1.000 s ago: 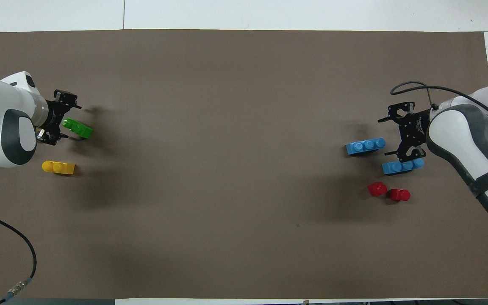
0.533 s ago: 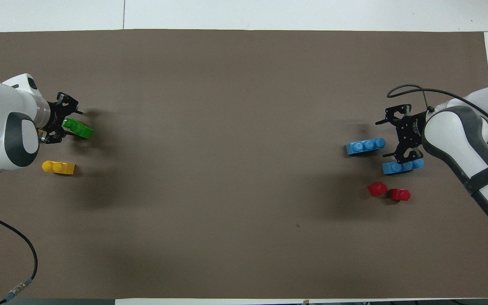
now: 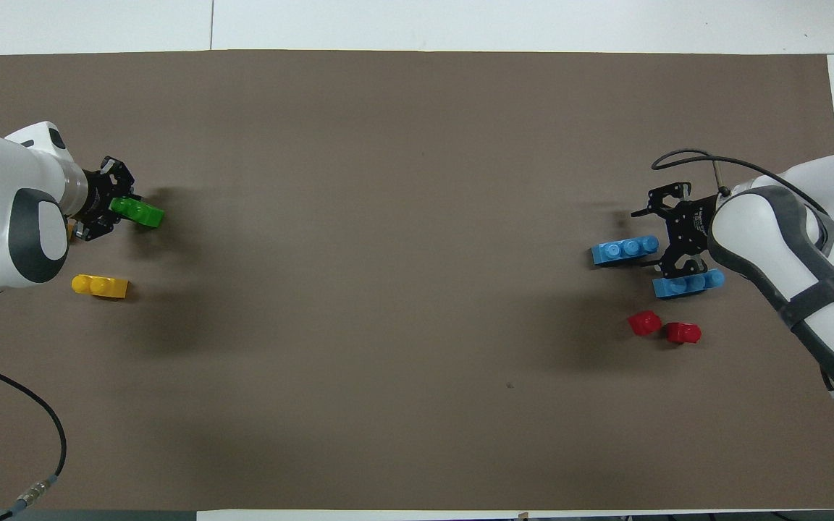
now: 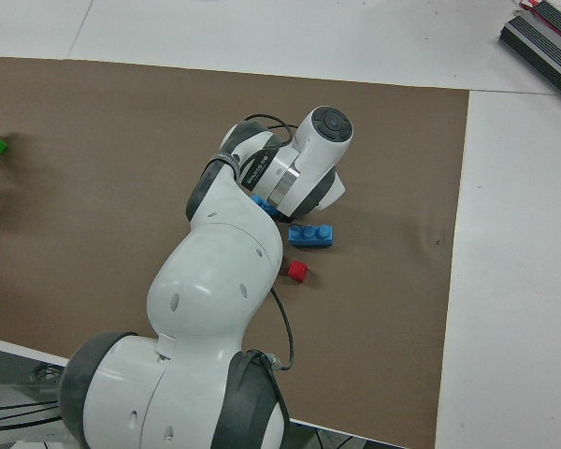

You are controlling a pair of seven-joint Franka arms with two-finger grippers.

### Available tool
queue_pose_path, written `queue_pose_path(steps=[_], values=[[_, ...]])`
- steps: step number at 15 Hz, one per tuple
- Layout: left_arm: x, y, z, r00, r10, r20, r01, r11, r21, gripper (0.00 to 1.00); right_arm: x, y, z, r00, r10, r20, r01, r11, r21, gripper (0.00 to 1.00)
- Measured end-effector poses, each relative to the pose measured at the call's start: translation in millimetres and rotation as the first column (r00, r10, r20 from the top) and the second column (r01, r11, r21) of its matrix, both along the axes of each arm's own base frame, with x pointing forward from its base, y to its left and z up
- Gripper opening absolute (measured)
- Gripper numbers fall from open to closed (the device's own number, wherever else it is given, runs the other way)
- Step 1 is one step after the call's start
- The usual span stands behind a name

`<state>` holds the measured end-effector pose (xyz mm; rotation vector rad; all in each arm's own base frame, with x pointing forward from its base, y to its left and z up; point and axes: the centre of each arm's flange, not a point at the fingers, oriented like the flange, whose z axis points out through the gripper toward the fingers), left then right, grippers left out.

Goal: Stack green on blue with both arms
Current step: 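Grasp the green brick with the left gripper while the right gripper grasps the blue brick, then lift the green brick with the left gripper while the right gripper carries the blue brick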

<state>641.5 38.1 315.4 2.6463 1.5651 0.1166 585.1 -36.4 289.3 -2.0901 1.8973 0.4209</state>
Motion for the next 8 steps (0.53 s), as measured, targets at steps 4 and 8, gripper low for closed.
queue_pose_path(steps=[4,8], values=[[-6.9,-17.2,52.8,0.999,0.045,-0.028,-0.045,0.999,-0.009,0.34,-0.5,-1.5,-3.6,1.0,-0.018,-0.002,0.018,1.0,0.012,0.6],[-23.4,-61.7,98.6,0.992,0.112,-0.052,-0.113,0.994,-0.015,0.34,-1.4,-13.1,-3.7,1.0,-0.015,0.008,0.015,1.0,0.011,0.5]])
